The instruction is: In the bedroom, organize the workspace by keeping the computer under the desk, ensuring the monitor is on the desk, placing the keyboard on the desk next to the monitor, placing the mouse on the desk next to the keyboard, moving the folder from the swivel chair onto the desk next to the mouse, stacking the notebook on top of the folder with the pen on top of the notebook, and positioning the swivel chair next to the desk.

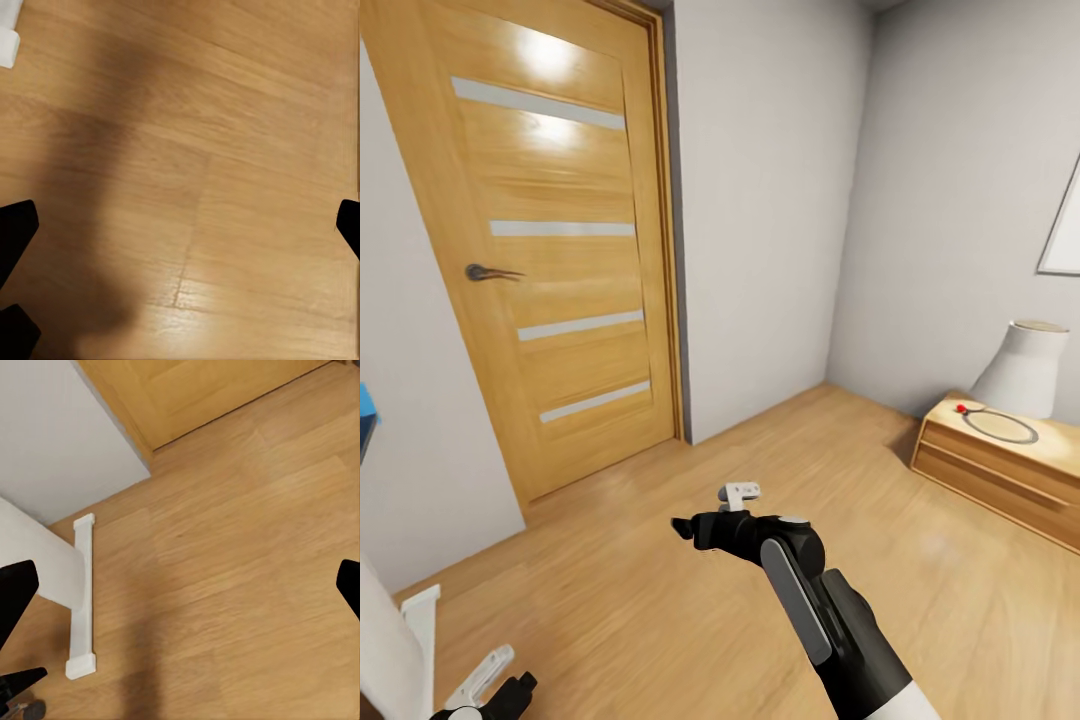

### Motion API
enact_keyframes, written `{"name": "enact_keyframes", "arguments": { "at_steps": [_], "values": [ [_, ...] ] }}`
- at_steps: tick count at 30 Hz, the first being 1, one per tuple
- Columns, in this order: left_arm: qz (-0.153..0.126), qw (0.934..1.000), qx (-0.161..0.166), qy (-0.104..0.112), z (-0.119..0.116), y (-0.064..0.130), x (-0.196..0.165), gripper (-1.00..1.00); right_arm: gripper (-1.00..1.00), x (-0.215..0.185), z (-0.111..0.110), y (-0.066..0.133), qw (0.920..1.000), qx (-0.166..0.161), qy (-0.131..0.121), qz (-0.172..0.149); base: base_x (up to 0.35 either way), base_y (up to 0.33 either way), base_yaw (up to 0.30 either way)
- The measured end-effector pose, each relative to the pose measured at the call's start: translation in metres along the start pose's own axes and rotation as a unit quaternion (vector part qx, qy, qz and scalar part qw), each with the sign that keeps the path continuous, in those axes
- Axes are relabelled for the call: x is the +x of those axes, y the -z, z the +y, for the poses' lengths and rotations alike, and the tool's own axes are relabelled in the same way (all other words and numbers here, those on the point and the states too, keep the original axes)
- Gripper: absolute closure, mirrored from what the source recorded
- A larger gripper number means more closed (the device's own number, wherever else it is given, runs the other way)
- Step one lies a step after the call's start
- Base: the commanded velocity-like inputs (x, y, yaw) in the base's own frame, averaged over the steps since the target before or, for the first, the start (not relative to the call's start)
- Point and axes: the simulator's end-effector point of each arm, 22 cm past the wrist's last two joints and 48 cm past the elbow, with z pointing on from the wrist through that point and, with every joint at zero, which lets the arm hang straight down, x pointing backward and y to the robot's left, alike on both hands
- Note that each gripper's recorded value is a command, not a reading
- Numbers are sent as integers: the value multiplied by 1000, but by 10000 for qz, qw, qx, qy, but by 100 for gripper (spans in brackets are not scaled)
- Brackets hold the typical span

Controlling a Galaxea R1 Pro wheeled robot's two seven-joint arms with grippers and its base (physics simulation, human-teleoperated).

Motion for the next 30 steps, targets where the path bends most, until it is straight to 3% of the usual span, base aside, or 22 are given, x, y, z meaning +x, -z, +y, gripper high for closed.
{"name": "enact_keyframes", "arguments": {
  "at_steps": [30],
  "values": [
    [3,10000,0,-2,0,0,0,-100,-100,-1,0,0,10000,-3,4,-11,341,-25,232]
  ]
}}
